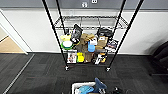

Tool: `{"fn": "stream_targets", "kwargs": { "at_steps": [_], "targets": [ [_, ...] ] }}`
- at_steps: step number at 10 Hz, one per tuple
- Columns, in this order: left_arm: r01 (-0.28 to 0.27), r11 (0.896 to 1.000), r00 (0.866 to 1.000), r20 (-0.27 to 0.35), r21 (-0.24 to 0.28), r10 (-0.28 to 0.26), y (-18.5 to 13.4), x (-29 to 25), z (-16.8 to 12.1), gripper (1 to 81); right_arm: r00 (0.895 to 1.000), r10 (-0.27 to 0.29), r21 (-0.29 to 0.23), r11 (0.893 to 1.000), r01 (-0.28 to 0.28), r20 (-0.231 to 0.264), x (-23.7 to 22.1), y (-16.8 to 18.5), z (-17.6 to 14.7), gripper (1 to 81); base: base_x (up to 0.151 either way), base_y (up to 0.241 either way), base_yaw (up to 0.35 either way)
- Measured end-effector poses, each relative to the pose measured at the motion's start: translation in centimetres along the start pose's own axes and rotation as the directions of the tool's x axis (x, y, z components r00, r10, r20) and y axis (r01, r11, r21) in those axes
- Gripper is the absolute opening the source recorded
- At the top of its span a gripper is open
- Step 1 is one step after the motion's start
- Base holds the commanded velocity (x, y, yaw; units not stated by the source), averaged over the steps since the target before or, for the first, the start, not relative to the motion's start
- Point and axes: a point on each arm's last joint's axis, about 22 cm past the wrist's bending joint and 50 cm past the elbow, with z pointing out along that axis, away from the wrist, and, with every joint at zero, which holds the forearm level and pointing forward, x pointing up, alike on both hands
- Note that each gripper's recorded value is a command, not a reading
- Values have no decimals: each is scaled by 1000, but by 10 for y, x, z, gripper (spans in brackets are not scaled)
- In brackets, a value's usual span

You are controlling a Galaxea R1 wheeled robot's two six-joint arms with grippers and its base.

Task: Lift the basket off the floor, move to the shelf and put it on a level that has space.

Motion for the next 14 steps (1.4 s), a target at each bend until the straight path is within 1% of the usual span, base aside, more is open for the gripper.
{"fn": "stream_targets", "kwargs": {
  "at_steps": [2, 3, 4, 6, 8, 10, 12, 14],
  "targets": [
    [5, 1000, 1000, 19, -11, -5, 13, -1, -24, 10, 1000, 22, -13, 1000, -22, 21, -13, -2, -11, 10, 0, 0, 0],
    [-6, 1000, 1000, 19, -29, 6, 28, 4, -38, 10, 999, 37, -24, 999, -36, 31, -22, -1, -22, 10, 0, 0, 0],
    [-19, 998, 1000, 8, -52, 19, 48, 12, -53, 10, 999, 42, -24, 999, -42, 26, -23, -8, -34, 10, 0, 0, 0],
    [-44, 996, 999, -9, -75, 44, 75, 17, -75, 10, 1000, 28, -7, 1000, -28, -13, -14, -26, -60, 10, 0, 0, 0],
    [-65, 994, 998, -6, -92, 64, 100, 10, -90, 10, 999, 17, 0, 1000, -17, -35, -9, -42, -89, 10, 0, 0, 0],
    [-74, 992, 997, -3, -106, 74, 119, 1, -101, 10, 999, 17, 13, 1000, -16, -42, -12, -58, -110, 10, 0, 0, 0],
    [-60, 993, 998, 14, -104, 61, 120, -16, -106, 10, 999, 23, 30, 999, -22, -29, -23, -73, -115, 10, 0, 0, 0],
    [-45, 993, 998, 34, -112, 49, 128, -32, -105, 10, 999, 26, 37, 999, -26, -21, -28, -82, -122, 10, 0, 0, 0]
  ]
}}
